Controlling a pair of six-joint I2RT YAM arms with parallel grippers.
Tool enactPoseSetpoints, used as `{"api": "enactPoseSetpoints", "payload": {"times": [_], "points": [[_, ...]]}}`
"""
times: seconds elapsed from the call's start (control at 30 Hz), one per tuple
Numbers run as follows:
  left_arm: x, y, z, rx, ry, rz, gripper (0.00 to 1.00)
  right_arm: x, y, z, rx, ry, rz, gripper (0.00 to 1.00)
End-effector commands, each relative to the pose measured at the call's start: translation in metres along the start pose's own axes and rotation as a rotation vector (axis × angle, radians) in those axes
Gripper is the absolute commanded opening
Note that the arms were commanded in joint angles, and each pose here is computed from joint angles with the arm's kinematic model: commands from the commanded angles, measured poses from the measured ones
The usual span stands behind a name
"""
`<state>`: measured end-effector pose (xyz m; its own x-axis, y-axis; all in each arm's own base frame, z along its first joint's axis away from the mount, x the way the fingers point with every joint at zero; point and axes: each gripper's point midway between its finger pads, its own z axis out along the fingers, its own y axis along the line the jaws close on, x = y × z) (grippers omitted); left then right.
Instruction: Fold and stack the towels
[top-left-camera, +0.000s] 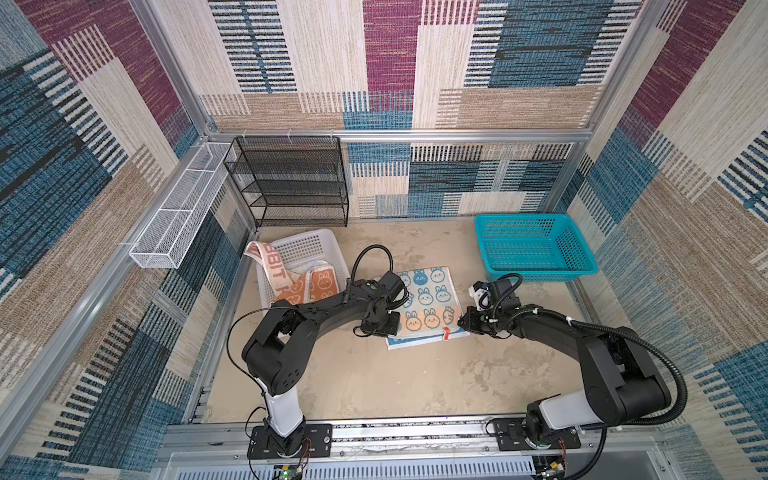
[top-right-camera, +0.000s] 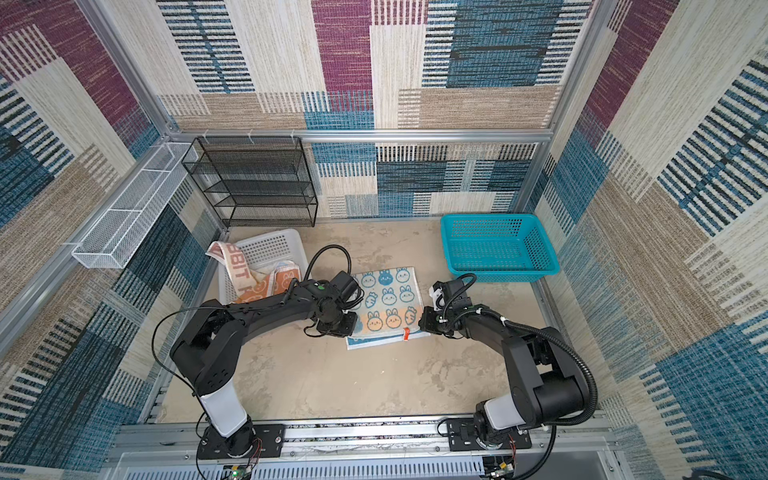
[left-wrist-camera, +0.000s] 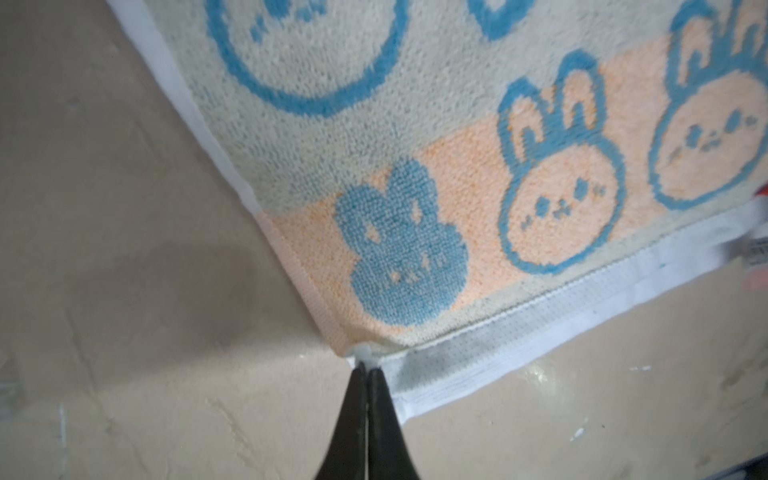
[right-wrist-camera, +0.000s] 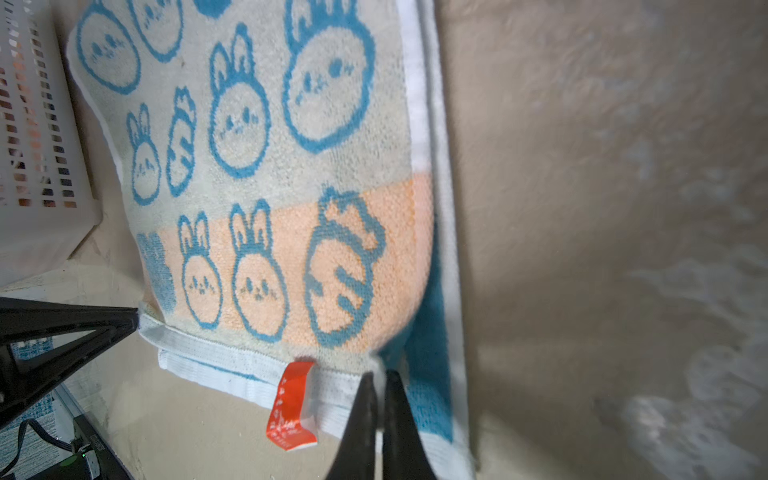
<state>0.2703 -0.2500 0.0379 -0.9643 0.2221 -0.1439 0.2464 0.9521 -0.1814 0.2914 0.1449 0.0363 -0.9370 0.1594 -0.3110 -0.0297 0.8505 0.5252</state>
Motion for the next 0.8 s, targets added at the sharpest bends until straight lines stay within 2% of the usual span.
{"api": "enactPoseSetpoints", "payload": {"times": [0.0, 0.23, 0.4, 0.77], "points": [[-0.009, -0.008, -0.003, 0.031, -0.029, 0.000, 0.00, -0.013, 0.009, -0.002, -0.030, -0.038, -0.004, 0.00], [-0.025, -0.016, -0.046, 0.041, -0.111, 0.023, 0.00, -0.044, 0.034, -0.035, -0.037, -0.123, -0.046, 0.00], [-0.017, -0.023, -0.062, 0.074, -0.137, 0.017, 0.00, -0.046, 0.037, -0.049, -0.035, -0.151, -0.056, 0.00], [0.014, -0.032, -0.008, 0.108, -0.039, -0.010, 0.00, -0.016, -0.002, -0.012, -0.012, -0.079, 0.026, 0.00]]}}
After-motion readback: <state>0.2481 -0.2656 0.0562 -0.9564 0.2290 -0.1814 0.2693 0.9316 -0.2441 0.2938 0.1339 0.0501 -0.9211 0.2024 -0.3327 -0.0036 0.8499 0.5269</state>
